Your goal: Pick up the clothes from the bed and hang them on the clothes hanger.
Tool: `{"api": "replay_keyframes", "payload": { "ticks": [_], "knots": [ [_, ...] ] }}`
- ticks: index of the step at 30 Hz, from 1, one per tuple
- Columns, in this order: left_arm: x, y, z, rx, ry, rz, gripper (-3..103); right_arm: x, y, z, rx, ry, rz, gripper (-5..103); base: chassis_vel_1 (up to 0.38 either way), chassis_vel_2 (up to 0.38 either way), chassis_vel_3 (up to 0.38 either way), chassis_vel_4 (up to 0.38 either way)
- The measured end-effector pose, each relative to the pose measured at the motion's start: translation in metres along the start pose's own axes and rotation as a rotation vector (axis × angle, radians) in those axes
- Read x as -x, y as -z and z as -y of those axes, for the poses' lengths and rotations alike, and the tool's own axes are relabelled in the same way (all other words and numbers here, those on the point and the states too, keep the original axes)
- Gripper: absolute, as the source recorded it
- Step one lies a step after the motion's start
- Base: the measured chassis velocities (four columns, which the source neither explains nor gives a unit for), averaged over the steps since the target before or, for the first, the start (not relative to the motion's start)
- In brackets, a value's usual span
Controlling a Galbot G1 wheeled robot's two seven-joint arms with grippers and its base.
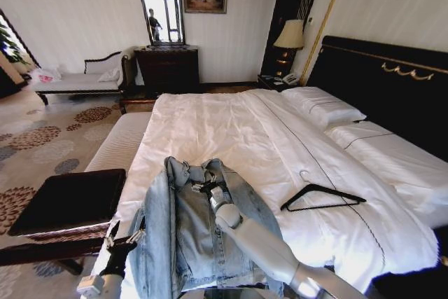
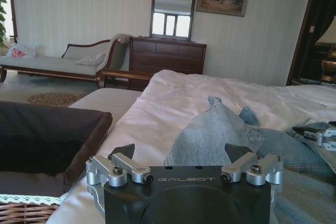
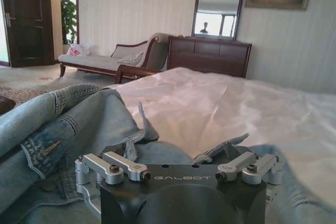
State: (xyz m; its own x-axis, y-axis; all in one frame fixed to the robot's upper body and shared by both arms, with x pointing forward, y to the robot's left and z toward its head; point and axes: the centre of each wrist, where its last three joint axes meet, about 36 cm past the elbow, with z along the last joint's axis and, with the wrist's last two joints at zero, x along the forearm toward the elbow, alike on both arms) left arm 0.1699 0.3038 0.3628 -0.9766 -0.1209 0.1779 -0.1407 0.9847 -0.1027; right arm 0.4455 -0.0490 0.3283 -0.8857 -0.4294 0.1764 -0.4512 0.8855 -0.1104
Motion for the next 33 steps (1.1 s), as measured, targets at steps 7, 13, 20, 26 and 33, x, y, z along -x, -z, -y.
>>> {"api": "replay_keyframes", "payload": {
  "ticks": [7, 13, 20, 26, 33],
  "knots": [
    [0.002, -0.001, 0.002, -0.004, -0.009, -0.005, 100, 0.003, -0.018, -0.002, -0.064, -0.003, -0.031, 100, 0.0, 0.0, 0.0, 0.0],
    [0.001, -0.001, 0.004, -0.01, -0.011, -0.008, 99, 0.02, -0.028, -0.008, -0.1, -0.045, -0.053, 100, 0.0, 0.0, 0.0, 0.0],
    [-0.001, 0.003, 0.006, -0.013, -0.012, -0.002, 99, 0.025, -0.027, -0.001, -0.126, -0.09, -0.063, 74, 0.0, 0.0, 0.0, 0.0],
    [-0.001, 0.004, 0.007, -0.016, -0.016, -0.004, 99, 0.023, -0.03, 0.006, -0.133, -0.097, -0.094, 52, 0.0, 0.0, 0.0, 0.0],
    [-0.002, 0.004, 0.009, -0.025, -0.017, -0.007, 99, 0.022, -0.031, 0.01, -0.125, -0.107, -0.112, 25, 0.0, 0.0, 0.0, 0.0]
  ]
}}
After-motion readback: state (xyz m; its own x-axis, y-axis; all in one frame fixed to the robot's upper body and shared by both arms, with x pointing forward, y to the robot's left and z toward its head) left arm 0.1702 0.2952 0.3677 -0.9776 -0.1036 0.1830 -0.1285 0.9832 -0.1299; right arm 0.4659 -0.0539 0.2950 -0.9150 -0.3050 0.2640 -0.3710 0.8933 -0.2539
